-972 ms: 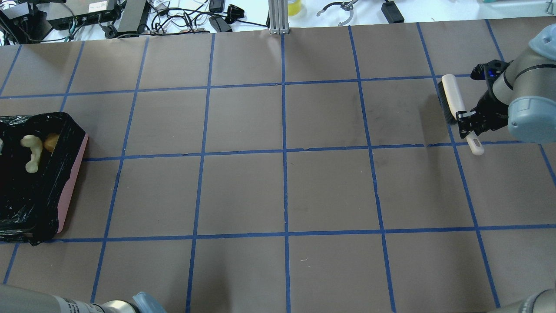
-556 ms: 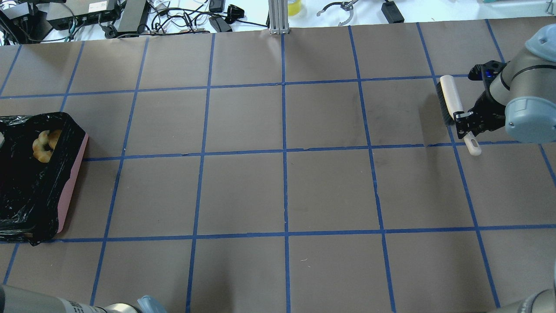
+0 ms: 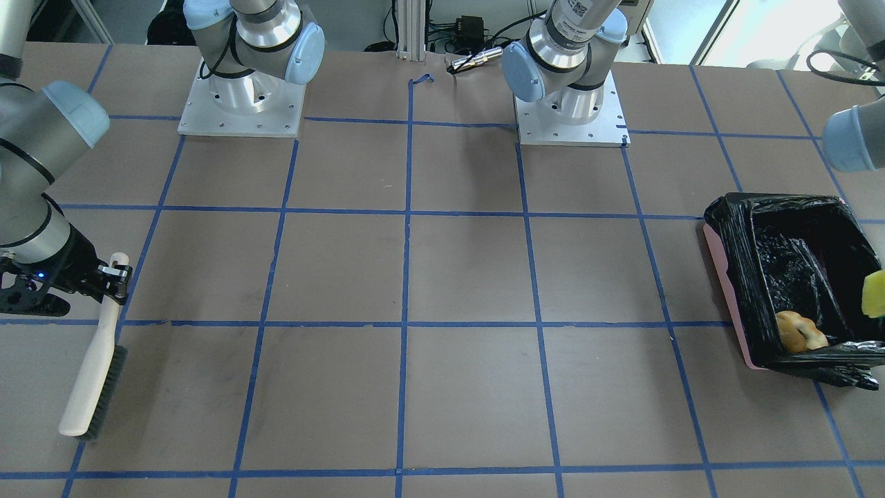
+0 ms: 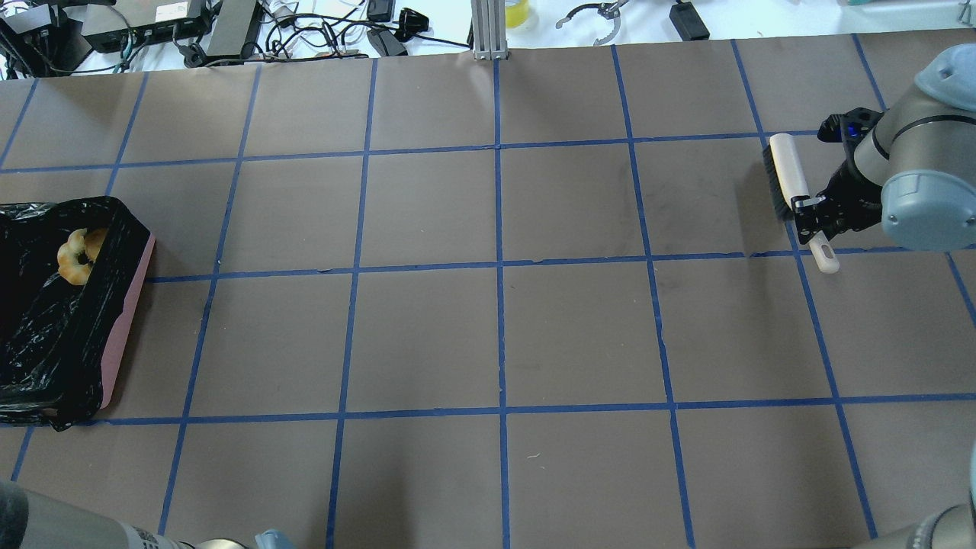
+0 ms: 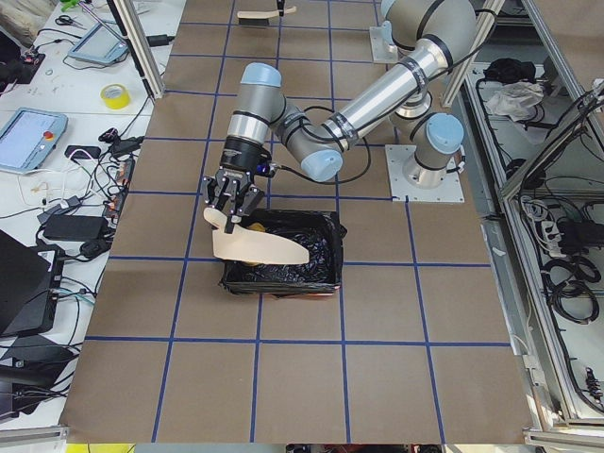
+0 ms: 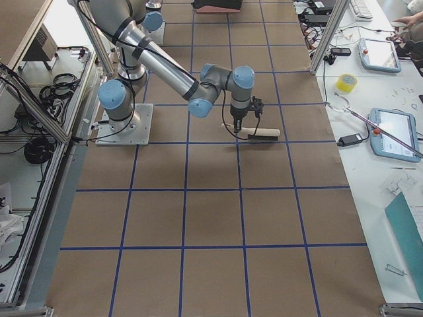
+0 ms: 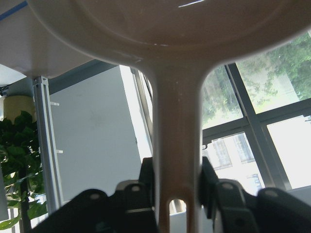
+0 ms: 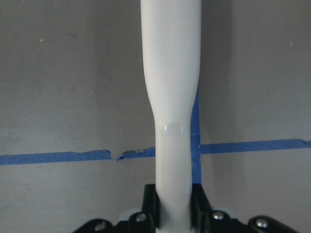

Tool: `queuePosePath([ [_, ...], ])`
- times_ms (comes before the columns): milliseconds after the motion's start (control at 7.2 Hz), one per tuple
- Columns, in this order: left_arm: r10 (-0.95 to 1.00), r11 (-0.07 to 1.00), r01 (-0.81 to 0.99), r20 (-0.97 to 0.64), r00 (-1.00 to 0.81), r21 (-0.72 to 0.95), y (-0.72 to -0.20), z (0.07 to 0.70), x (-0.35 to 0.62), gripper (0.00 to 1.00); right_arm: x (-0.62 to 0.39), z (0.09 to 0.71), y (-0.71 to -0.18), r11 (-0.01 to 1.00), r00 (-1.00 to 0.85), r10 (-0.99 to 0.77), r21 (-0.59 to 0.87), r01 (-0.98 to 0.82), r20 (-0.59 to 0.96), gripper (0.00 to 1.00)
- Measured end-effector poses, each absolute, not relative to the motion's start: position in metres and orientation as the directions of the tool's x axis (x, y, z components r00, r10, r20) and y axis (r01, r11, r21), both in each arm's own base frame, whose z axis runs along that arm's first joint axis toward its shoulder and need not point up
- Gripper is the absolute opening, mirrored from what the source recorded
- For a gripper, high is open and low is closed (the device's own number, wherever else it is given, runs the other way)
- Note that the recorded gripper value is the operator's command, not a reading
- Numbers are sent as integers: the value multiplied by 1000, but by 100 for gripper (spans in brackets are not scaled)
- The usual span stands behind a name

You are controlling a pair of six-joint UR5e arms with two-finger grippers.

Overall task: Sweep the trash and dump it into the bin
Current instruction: 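Tilt the dustpan with the left gripper to dump contents into the bag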

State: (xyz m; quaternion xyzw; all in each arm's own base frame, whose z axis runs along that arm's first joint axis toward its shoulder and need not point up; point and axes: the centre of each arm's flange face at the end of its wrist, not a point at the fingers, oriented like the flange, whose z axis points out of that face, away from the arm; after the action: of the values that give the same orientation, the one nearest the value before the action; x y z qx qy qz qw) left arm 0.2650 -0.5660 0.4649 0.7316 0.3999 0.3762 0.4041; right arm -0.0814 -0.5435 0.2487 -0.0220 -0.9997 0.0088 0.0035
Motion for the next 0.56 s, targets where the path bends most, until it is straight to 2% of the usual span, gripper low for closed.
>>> queuePosePath([
  [139,883,-344,223,234,406,912,-566,451,236,0,-75,248,-545,999,-999,38,-18,38,1,0],
  [278,885,-329,191,232,403,925,-562,443,218,0,-72,246,-545,999,-999,35,-16,35,-1,6],
  [417,886,-311,170,220,409,935,-561,447,207,0,-71,244,-545,999,-999,32,-12,32,-5,16],
  [556,874,-292,155,197,444,944,-569,460,193,0,-70,241,-544,1000,-1000,30,-8,30,-7,35],
])
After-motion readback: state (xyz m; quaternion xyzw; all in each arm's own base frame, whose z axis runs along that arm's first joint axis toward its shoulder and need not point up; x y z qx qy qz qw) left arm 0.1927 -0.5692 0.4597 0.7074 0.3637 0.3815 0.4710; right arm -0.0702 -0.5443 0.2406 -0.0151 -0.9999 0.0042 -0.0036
